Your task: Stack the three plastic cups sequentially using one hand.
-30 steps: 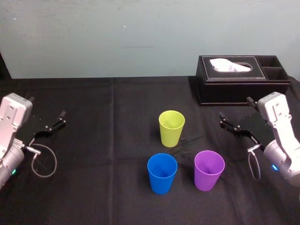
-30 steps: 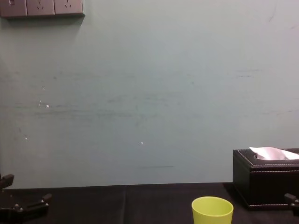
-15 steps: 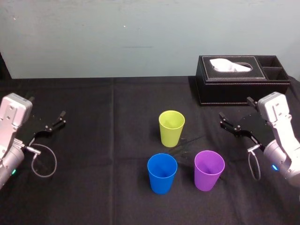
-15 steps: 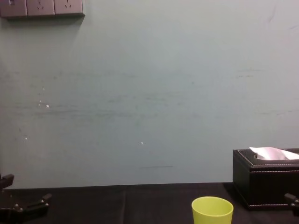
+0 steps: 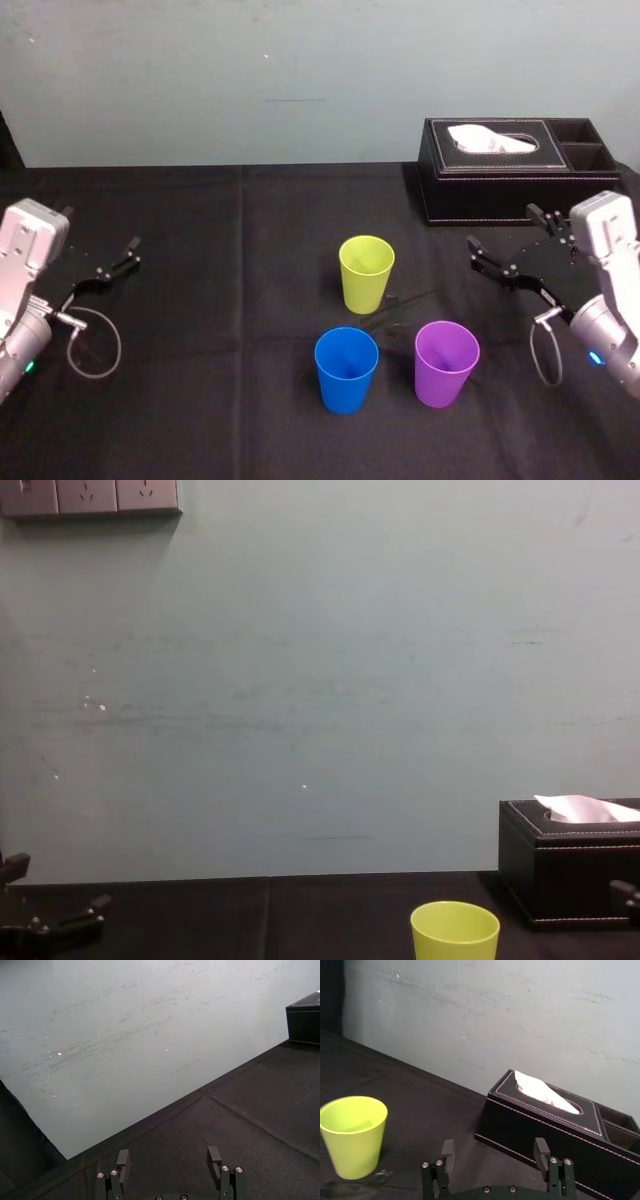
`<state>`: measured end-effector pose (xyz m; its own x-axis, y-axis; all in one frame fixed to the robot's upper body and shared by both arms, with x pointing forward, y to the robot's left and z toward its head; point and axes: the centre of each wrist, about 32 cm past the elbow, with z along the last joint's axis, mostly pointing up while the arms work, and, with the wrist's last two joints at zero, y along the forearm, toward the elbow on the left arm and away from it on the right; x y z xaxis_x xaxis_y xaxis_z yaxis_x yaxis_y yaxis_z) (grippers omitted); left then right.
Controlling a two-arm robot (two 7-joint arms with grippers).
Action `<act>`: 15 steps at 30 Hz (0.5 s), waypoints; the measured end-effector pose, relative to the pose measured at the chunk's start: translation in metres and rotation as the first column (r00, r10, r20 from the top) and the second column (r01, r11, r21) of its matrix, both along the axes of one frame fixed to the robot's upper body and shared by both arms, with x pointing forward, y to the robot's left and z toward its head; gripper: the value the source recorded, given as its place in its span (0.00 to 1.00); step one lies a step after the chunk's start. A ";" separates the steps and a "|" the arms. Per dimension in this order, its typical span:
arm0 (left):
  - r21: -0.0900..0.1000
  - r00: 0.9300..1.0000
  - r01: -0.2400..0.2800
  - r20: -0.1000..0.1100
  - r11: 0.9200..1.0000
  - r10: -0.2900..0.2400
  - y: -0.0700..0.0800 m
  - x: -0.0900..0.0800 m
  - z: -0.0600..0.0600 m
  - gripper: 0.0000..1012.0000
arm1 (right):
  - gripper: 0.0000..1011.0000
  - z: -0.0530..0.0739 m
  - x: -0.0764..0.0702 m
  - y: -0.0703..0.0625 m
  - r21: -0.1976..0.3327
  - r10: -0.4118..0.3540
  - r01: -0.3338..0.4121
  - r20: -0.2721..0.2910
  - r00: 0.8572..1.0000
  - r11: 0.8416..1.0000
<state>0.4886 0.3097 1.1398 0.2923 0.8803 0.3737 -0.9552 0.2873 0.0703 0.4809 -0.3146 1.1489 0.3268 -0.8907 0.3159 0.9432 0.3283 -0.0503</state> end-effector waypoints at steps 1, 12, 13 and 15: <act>0.000 1.000 0.000 0.000 1.000 0.000 0.000 0.000 0.000 1.00 | 0.99 0.001 -0.001 -0.001 0.006 0.004 -0.004 0.001 1.000 1.000; 0.000 1.000 0.000 0.000 1.000 0.000 0.000 0.000 0.000 1.00 | 0.99 0.014 -0.022 -0.021 0.055 0.075 -0.075 -0.003 0.997 0.996; 0.000 1.000 0.000 0.000 1.000 0.000 0.000 0.000 0.000 1.00 | 0.99 0.016 -0.026 -0.024 0.057 0.089 -0.088 -0.004 0.996 0.994; 0.000 1.000 0.000 0.000 1.000 0.000 0.000 0.000 0.000 1.00 | 0.99 0.018 -0.033 -0.030 0.061 0.110 -0.110 -0.005 0.994 0.992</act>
<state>0.4886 0.3097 1.1398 0.2922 0.8803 0.3738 -0.9553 0.2873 0.0702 0.4484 -0.3450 1.1670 0.4265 -0.8664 0.2597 0.9008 0.4329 -0.0351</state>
